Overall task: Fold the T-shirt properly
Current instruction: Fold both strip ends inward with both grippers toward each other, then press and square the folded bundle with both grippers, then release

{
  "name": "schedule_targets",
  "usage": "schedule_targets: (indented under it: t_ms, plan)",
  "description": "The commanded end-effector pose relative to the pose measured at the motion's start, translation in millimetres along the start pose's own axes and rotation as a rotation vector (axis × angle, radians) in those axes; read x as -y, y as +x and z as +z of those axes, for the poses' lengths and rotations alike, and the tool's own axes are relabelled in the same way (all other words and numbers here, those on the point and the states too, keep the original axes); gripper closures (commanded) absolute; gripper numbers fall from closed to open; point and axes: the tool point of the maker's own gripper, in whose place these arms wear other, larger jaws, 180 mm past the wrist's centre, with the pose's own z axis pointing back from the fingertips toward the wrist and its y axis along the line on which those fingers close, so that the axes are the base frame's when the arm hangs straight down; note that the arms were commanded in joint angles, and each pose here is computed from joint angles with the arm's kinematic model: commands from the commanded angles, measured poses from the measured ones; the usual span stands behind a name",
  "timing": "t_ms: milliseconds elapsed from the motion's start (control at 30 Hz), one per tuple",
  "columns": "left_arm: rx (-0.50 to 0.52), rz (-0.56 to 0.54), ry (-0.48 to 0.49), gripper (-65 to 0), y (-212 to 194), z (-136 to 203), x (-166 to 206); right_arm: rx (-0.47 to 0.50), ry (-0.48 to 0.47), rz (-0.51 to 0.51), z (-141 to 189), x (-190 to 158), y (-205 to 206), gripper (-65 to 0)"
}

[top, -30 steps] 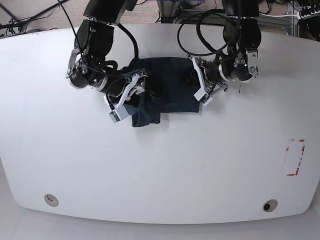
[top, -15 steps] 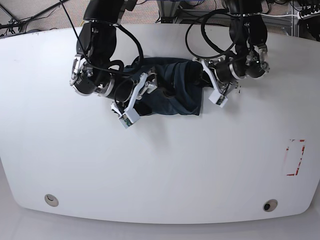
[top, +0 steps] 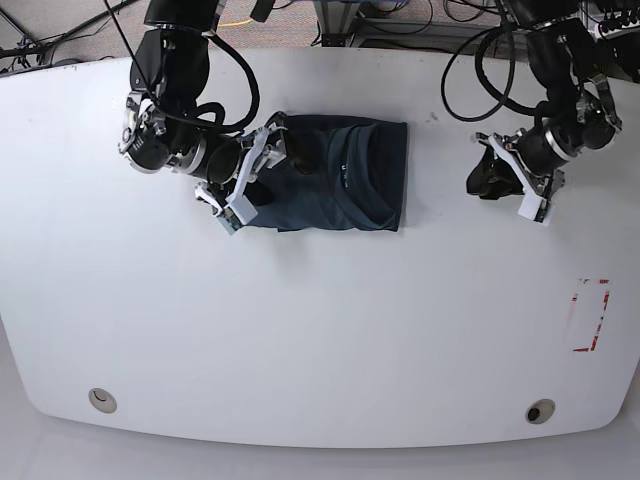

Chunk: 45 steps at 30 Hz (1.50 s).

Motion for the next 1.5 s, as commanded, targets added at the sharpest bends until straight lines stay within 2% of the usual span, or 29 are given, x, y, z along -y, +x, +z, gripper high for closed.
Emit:
schedule_targets:
  t_ms: [0,167,267,400,533,700,800,867,967,1100,1233,1300,1467]
  plan:
    - [0.056,-0.094,-0.035,-13.3,27.7,3.6,12.4,0.059,-0.009,0.041,5.2,3.7,21.8,-43.1]
    - [0.02,-0.228,-0.085,-13.3,34.1,-8.0,46.1,0.091,-0.039,0.077,12.0,17.9,36.1,-24.6]
    - [-0.019,-0.314,-0.152,-13.3,33.6,-25.3,74.0,0.056,-0.08,0.086,7.4,39.1,39.3,-18.4]
    - [-0.087,-0.399,-0.226,-13.3,17.8,-43.7,109.5,-0.003,-0.13,0.081,3.5,61.1,32.7,-18.5]
    - [-0.135,-0.466,-0.25,-13.3,6.4,-64.4,142.3,-0.004,-0.14,0.092,-4.8,78.2,38.2,-18.2]
    - [-0.22,-0.503,-0.254,-13.2,-17.6,-80.0,151.4,-0.042,-0.14,0.1,-22.5,89.2,24.2,-18.2]
    - [-0.205,-0.488,-0.28,-13.1,-23.3,-87.1,154.7,-0.068,-0.156,0.114,-28.0,95.9,12.0,-18.1]
    - [-0.207,-0.48,-0.28,-13.1,-27.4,-88.8,150.1,-0.088,-0.161,0.116,-28.1,96.3,0.7,-18.1]
    - [-0.267,-0.473,-0.261,-13.1,-43.7,-91.2,125.9,-0.115,-0.176,0.127,-28.6,96.5,-12.2,-18.1]
    - [-0.282,-0.517,-0.203,-13.1,-29.0,-92.9,91.9,-0.136,-0.183,0.127,-28.9,94.9,-21.7,-18.1]
    - [-0.295,-0.565,-0.146,-12.9,-16.9,-88.1,64.5,-0.127,-0.174,0.147,-21.6,78.7,-29.2,-18.1]
    - [-0.313,-0.565,-0.113,-12.9,-8.2,-92.6,43.4,-0.11,-0.167,0.166,-18.3,67.2,-27.6,-18.1]
    - [-0.313,-0.551,-0.046,-12.9,13.9,-93.2,8.5,-0.12,-0.045,0.239,-38.4,9.0,-34.7,-18.1]
